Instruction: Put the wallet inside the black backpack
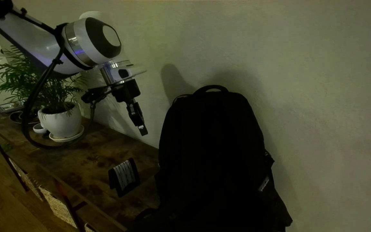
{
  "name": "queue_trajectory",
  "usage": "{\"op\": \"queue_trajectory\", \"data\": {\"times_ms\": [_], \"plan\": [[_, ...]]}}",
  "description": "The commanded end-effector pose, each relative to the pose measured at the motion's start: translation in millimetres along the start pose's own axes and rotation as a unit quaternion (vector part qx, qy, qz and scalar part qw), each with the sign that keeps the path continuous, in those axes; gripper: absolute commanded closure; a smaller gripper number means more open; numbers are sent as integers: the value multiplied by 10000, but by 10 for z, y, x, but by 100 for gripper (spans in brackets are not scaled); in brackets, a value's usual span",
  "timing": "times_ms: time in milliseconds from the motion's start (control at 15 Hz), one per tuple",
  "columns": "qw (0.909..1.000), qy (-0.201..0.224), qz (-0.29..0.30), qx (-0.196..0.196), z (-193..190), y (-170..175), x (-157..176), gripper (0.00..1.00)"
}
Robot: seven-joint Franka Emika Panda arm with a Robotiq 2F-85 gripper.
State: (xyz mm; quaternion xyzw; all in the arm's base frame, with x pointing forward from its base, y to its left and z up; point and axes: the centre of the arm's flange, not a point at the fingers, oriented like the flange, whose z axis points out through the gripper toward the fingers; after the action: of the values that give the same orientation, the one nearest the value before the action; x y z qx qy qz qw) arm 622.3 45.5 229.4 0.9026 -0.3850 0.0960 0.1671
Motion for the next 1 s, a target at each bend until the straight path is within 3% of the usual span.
{"op": "queue_trajectory", "data": {"times_ms": [0,600,933], "plan": [[9988,-289,-361,141,115,45,-78,99],[9892,-717,-1196,459,234,38,-184,99],[9768,-893,-1844,618,315,47,-272,99]]}}
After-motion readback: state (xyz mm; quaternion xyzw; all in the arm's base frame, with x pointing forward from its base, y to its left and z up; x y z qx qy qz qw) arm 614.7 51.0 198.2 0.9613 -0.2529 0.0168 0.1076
